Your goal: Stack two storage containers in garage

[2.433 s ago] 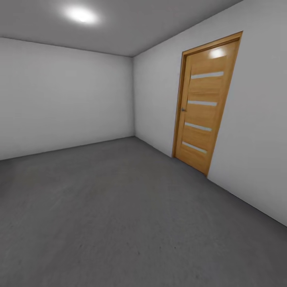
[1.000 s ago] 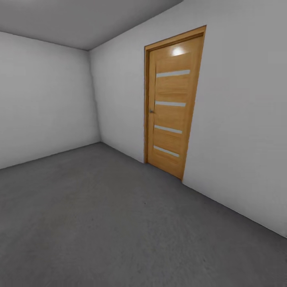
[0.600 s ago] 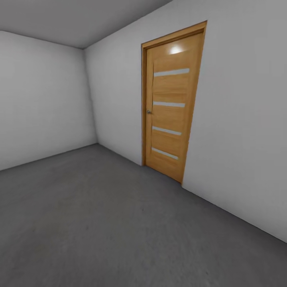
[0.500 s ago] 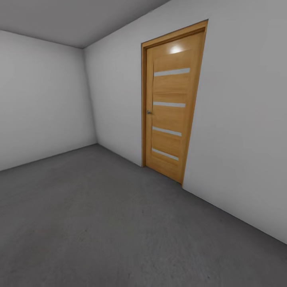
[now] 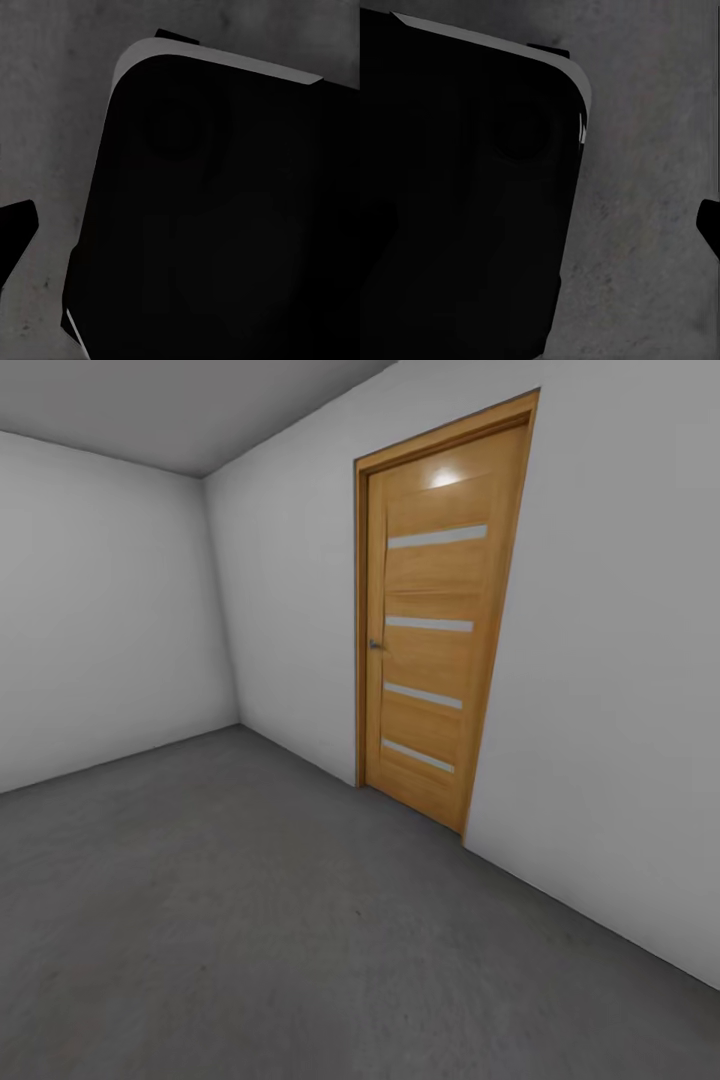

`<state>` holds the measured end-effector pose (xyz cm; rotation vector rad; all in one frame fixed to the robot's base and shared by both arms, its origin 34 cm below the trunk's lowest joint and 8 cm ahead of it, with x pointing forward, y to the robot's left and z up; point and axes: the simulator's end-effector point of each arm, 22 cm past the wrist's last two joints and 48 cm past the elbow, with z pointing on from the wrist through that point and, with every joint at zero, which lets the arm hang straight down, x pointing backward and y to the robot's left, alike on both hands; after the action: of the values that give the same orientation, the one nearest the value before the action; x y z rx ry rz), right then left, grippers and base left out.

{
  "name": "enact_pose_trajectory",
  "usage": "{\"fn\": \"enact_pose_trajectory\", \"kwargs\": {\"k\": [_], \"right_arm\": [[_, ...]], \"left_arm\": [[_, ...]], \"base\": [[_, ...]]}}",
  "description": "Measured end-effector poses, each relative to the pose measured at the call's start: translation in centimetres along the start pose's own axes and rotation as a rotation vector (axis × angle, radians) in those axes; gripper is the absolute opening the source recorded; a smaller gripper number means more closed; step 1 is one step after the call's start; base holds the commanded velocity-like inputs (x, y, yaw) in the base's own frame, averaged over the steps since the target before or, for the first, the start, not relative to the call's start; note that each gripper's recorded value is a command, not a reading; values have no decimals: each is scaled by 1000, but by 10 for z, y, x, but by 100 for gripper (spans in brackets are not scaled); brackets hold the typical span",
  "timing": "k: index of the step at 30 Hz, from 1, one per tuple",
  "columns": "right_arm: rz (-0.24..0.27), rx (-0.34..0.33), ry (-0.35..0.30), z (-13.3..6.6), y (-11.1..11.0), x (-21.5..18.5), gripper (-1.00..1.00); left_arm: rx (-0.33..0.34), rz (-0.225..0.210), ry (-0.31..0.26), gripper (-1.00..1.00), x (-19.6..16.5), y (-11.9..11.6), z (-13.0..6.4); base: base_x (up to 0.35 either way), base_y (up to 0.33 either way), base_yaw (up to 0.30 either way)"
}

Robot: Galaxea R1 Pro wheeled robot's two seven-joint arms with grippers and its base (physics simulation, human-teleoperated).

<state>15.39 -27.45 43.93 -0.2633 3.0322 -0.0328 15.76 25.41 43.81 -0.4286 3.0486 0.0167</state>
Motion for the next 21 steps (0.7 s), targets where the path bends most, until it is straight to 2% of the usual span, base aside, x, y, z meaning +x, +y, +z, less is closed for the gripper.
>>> {"fn": "enact_pose_trajectory", "kwargs": {"k": [16, 21], "right_arm": [[5, -3, -1, 0, 3, -1, 100], [3, -5, -2, 0, 4, -1, 100]], "left_arm": [[0, 1, 0, 100, 0, 0, 0], [0, 1, 0, 100, 0, 0, 0]], "base": [[331, 103, -2], [330, 132, -174]]}}
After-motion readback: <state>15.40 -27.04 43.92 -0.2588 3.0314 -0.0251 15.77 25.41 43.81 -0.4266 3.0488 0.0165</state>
